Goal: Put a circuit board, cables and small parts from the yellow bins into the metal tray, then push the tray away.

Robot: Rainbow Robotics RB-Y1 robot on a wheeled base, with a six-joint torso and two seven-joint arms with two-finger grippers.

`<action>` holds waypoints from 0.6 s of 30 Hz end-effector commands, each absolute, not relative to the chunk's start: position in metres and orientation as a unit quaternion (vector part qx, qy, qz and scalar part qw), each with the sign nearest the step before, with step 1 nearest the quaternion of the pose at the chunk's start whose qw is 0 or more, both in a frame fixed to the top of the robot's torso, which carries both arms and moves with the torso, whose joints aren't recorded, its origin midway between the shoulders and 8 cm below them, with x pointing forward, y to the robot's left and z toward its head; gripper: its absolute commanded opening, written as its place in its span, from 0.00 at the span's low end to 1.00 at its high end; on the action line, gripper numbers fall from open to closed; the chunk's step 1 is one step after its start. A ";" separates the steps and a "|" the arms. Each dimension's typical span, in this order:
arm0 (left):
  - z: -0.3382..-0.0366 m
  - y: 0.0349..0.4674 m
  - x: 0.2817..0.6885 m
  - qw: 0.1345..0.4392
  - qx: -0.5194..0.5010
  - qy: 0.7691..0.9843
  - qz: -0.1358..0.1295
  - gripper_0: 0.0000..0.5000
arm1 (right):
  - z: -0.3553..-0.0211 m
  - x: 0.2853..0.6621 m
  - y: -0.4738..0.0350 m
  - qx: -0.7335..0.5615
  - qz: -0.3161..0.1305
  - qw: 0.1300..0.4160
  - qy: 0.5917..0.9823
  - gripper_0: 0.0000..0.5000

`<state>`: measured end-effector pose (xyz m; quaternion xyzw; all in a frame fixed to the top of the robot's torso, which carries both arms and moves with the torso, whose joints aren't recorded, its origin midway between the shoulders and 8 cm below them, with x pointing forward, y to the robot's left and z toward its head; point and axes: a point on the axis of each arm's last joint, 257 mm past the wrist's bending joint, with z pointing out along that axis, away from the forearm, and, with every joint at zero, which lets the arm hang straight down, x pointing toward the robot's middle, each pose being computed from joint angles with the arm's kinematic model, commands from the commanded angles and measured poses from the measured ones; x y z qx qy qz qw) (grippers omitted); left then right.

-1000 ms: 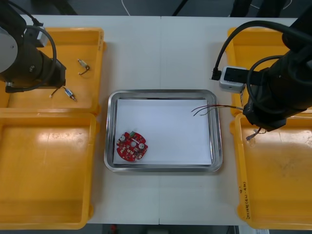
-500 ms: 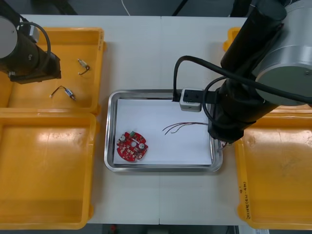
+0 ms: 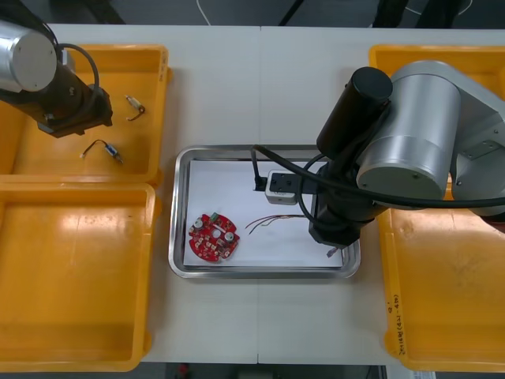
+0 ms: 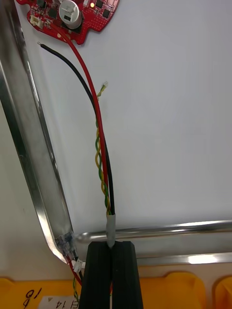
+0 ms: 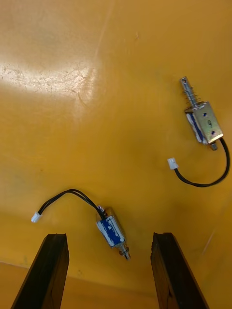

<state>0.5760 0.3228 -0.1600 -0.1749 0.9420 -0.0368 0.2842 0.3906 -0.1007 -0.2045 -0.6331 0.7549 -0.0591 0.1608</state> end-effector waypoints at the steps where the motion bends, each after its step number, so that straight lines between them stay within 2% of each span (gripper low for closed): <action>1: -0.148 0.301 0.594 0.292 -0.216 0.929 -0.075 1.00 | -0.209 0.396 -0.078 -0.674 -0.069 0.176 0.714 0.00; 4: -0.159 0.299 0.594 0.281 -0.225 0.930 -0.078 1.00 | -0.221 0.399 -0.075 -0.676 -0.066 0.176 0.712 0.00; 11: -0.183 0.294 0.590 0.265 -0.224 0.935 -0.064 1.00 | -0.242 0.411 -0.078 -0.675 -0.072 0.173 0.714 0.00; 18: -0.201 0.293 0.595 0.264 -0.233 0.934 -0.067 1.00 | -0.256 0.421 -0.083 -0.677 -0.089 0.173 0.710 0.00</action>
